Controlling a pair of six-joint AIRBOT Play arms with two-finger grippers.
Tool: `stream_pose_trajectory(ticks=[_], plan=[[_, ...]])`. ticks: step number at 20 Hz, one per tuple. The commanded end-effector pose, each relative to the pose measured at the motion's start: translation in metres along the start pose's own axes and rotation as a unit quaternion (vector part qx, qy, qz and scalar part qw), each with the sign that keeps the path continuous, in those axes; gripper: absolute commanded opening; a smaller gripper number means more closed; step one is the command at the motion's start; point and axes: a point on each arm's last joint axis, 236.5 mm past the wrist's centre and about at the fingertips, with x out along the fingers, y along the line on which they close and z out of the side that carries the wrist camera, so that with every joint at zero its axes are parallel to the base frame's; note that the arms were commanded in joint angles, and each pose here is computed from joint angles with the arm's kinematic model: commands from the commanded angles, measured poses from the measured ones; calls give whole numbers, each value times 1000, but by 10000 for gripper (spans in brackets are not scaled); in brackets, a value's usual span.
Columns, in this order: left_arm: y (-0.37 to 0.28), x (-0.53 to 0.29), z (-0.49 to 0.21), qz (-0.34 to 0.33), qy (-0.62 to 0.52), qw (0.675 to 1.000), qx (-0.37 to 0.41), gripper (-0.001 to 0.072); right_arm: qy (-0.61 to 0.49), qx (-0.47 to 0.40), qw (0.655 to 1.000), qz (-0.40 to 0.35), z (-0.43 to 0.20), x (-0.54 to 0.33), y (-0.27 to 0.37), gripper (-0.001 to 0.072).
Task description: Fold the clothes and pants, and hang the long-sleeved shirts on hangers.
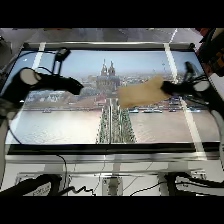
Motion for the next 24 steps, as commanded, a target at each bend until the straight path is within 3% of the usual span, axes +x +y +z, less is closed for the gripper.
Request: stream_pose_trajectory(ticks=[1, 4, 7, 11, 20, 21, 22, 23, 24], plan=[[61, -77, -22, 111, 19, 994, 7, 13, -96, 47, 988, -110, 50, -102, -100, 12], [67, -122, -32, 137, 17, 990, -10, 13, -113, 133, 959, -222, 31, -187, -200, 13], [60, -141, -32, 147, 9, 989, -7, 14, -59, 278, 911, -298, -47, -242, -277, 12], [49, -141, -23, 128, -11, 992, -12, 14, 37, 384, 862, -329, -157, -261, -310, 13], [45, -140, -20, 119, -18, 993, -15, 14, 123, 372, 829, -400, -210, -293, -323, 14], [45, -140, -20, 119, -18, 993, -15, 13, 115, 368, 830, -403, -207, -293, -326, 143], [45, -140, -20, 119, -18, 993, -15, 13, 106, 367, 832, -401, -203, -291, -328, 481], [45, -140, -20, 119, -18, 993, -15, 14, 97, 368, 835, -397, -199, -289, -328, 703], [45, -140, -20, 119, -18, 993, -15, 14, 89, 373, 838, -388, -195, -285, -326, 688]])
